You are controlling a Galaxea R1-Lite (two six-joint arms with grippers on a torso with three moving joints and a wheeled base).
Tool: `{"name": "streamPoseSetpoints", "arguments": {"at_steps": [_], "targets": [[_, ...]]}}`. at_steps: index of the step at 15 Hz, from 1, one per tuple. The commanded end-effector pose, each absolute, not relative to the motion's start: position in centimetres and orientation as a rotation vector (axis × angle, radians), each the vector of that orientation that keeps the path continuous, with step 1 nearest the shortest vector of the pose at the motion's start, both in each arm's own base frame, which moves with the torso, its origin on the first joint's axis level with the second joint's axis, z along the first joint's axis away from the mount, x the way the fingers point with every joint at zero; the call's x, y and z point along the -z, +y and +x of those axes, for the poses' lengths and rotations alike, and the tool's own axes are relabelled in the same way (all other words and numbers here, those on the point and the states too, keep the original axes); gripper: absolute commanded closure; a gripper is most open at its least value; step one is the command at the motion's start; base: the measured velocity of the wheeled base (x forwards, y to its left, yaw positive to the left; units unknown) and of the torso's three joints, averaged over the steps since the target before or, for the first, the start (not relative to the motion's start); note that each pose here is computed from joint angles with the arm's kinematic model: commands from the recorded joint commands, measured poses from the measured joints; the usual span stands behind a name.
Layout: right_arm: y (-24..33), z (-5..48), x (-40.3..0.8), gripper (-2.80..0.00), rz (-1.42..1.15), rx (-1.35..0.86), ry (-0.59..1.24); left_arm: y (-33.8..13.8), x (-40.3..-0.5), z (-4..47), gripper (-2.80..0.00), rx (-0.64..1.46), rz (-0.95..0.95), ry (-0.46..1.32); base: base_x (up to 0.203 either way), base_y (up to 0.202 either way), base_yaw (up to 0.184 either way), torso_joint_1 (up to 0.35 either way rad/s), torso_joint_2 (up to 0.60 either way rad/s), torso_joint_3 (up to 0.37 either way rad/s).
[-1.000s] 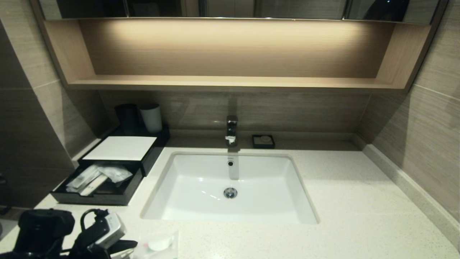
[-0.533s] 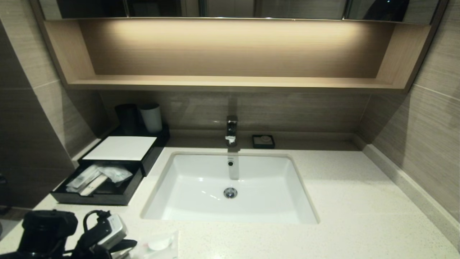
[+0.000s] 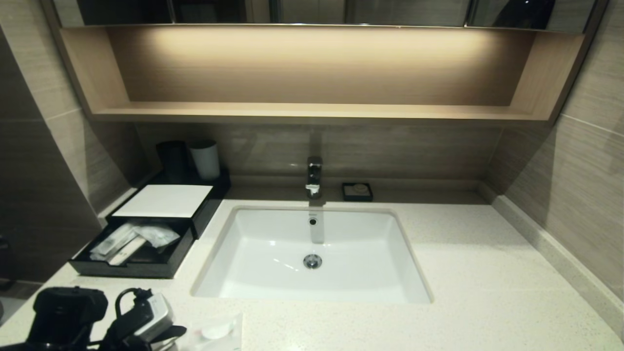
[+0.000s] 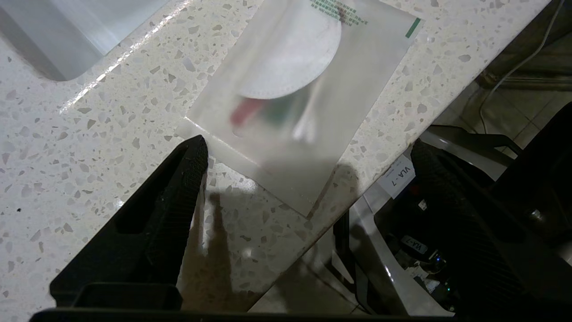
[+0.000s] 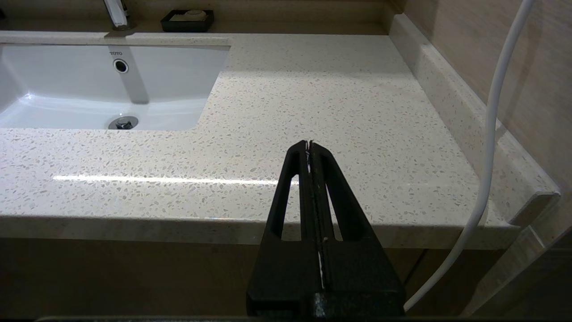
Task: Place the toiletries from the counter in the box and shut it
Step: Pick up the bathroom toiletry
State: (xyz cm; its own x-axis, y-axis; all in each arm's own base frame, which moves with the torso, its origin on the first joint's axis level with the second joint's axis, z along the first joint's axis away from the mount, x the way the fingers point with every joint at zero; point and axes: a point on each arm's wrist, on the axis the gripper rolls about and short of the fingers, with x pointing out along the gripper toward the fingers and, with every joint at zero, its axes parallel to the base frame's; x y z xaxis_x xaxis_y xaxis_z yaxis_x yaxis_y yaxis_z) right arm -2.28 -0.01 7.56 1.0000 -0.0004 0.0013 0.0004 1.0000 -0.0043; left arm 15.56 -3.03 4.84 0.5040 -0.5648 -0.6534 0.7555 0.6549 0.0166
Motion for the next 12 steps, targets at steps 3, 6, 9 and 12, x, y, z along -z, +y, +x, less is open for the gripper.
{"name": "streamPoseSetpoints", "arguments": {"at_steps": [3,6,9,12], "targets": [[-0.01,-2.27,-7.52,0.00,-0.006,0.000,0.000,-2.98,-4.49,15.57,-2.80,0.816,0.314,0.680,0.000,0.000,0.000,0.000,0.00,0.000],[-0.01,-2.27,-7.52,0.00,-0.005,0.000,0.000,-2.83,-4.44,15.70,0.00,0.807,0.310,0.685,0.000,0.000,0.000,0.000,0.00,0.000],[-0.01,-2.27,-7.52,0.00,-0.005,0.000,0.000,-2.70,-4.50,15.90,0.00,0.798,0.310,0.679,0.000,0.000,0.000,0.000,0.00,0.000],[-0.01,-2.27,-7.52,0.00,-0.006,0.000,0.000,-2.67,-4.51,15.86,0.00,0.798,0.316,0.678,0.000,0.000,0.000,0.000,0.00,0.000]]}}
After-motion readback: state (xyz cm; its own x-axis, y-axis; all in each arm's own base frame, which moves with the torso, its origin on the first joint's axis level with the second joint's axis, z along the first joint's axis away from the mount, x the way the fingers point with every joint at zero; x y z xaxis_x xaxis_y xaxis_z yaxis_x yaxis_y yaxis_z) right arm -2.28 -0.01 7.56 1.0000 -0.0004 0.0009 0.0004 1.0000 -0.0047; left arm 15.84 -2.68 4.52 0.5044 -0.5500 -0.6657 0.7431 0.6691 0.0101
